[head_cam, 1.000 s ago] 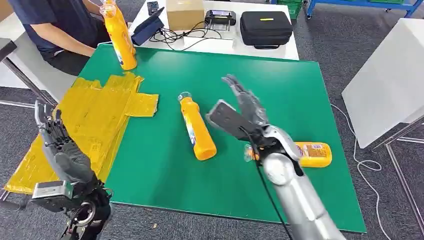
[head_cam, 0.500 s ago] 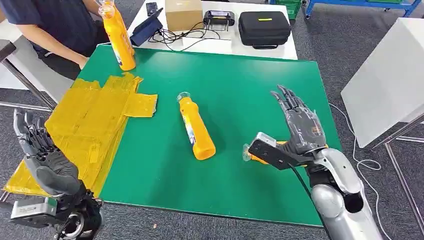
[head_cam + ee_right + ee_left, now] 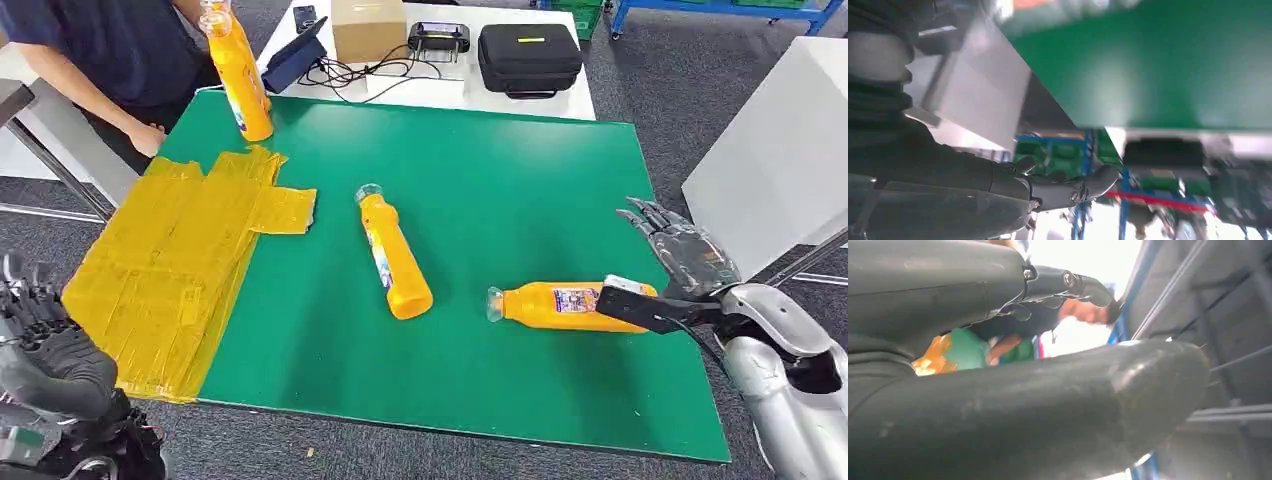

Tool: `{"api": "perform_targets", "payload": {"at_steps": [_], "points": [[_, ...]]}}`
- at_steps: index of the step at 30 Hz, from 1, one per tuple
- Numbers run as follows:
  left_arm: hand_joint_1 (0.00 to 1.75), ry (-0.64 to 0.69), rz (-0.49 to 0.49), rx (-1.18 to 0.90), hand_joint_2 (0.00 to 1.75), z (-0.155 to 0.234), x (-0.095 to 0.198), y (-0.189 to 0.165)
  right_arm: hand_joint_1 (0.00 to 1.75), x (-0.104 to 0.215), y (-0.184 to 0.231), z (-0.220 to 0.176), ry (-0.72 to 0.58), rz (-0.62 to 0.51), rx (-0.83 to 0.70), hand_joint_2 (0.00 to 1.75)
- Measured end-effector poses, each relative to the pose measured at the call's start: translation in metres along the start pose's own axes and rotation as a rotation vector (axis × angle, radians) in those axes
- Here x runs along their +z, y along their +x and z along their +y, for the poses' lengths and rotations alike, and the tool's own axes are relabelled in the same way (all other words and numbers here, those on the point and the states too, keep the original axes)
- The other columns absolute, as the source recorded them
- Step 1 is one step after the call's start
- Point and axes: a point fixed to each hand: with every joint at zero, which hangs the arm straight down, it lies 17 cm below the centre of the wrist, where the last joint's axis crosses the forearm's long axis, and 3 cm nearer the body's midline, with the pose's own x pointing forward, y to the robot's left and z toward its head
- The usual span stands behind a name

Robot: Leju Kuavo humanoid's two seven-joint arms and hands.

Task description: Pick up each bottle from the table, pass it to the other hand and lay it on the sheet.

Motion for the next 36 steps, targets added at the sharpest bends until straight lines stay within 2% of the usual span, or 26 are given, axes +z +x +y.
{"api": "perform_targets", "payload": {"at_steps": [1, 2, 5, 10, 27, 28, 29, 30, 36], "points": [[0.0, -0.048, 0.059, 0.101, 0.0, -0.003, 0.004, -0.016, 0.0, -0.009, -0.032, 0.031, 0.092, 0.079, 0.04, 1.75], [0.0, -0.059, 0.092, 0.109, 0.0, -0.001, 0.008, -0.029, 0.0, -0.013, -0.039, 0.058, 0.155, 0.108, 0.053, 1.75], [0.0, -0.056, 0.102, 0.092, 0.0, 0.003, 0.007, -0.038, 0.0, -0.024, -0.045, 0.087, 0.235, 0.114, 0.04, 1.75], [0.0, -0.057, 0.122, 0.078, 0.0, 0.005, 0.008, -0.052, 0.0, -0.031, -0.062, 0.104, 0.306, 0.119, 0.001, 1.75], [0.0, -0.065, 0.146, 0.097, 0.0, -0.005, 0.002, -0.075, 0.0, 0.012, -0.106, 0.158, 0.46, 0.207, -0.01, 1.75], [0.0, -0.066, 0.145, 0.098, 0.0, -0.006, 0.001, -0.076, 0.28, 0.014, -0.108, 0.161, 0.468, 0.212, -0.01, 1.75], [0.0, -0.068, 0.144, 0.101, 0.0, -0.007, -0.001, -0.077, 0.73, 0.017, -0.111, 0.164, 0.479, 0.219, -0.011, 1.75], [0.0, -0.069, 0.142, 0.103, 0.0, -0.008, -0.002, -0.078, 1.75, 0.019, -0.113, 0.167, 0.489, 0.225, -0.011, 1.75], [0.0, -0.056, 0.135, 0.109, 0.0, -0.01, -0.012, -0.083, 1.75, 0.021, -0.124, 0.181, 0.537, 0.251, 0.012, 1.75]]}}
